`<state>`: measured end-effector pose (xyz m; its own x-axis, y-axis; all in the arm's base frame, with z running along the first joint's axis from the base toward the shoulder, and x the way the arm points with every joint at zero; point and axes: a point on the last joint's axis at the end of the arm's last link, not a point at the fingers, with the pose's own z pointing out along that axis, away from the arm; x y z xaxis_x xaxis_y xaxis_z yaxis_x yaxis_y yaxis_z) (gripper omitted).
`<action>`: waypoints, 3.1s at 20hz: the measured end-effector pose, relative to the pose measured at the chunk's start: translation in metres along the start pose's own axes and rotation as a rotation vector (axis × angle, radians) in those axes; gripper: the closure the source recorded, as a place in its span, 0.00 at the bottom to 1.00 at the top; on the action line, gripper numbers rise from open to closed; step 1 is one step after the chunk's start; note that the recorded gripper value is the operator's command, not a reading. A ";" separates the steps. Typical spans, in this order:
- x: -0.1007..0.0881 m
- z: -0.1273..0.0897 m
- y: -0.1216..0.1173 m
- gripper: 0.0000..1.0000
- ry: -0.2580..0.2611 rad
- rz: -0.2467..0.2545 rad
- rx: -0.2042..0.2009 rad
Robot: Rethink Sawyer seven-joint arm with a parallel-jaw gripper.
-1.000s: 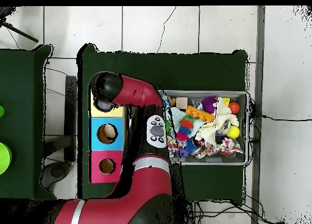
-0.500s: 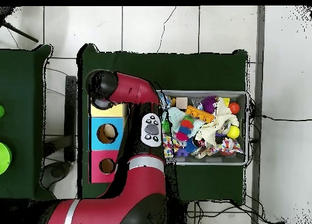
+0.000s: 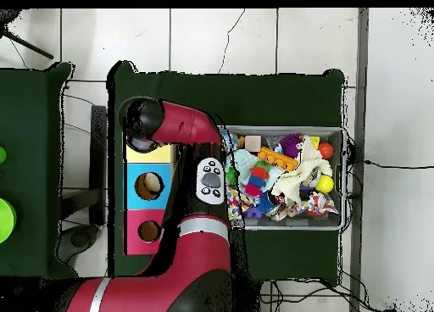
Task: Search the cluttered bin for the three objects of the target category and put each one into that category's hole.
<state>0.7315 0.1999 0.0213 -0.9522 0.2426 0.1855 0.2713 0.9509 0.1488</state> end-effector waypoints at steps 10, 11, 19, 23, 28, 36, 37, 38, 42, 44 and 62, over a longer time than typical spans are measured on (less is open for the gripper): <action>0.001 -0.001 0.000 1.00 0.006 0.001 -0.002; 0.001 -0.002 0.000 1.00 0.010 0.002 -0.003; 0.004 -0.020 0.005 1.00 0.045 0.005 -0.016; 0.004 -0.037 0.005 1.00 0.066 0.008 -0.022; 0.004 -0.049 0.001 1.00 0.093 0.011 -0.020; 0.003 -0.050 0.001 1.00 0.096 0.012 -0.020; 0.003 -0.050 0.001 1.00 0.096 0.012 -0.020; 0.003 -0.050 0.001 1.00 0.095 0.012 -0.020; 0.003 -0.050 0.000 1.00 0.095 0.012 -0.020; 0.004 -0.051 0.000 1.00 0.095 0.013 -0.020; -0.011 -0.142 -0.058 1.00 0.025 0.106 -0.067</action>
<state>0.7461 0.1149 0.1490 -0.9143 0.3353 0.2272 0.3796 0.9051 0.1915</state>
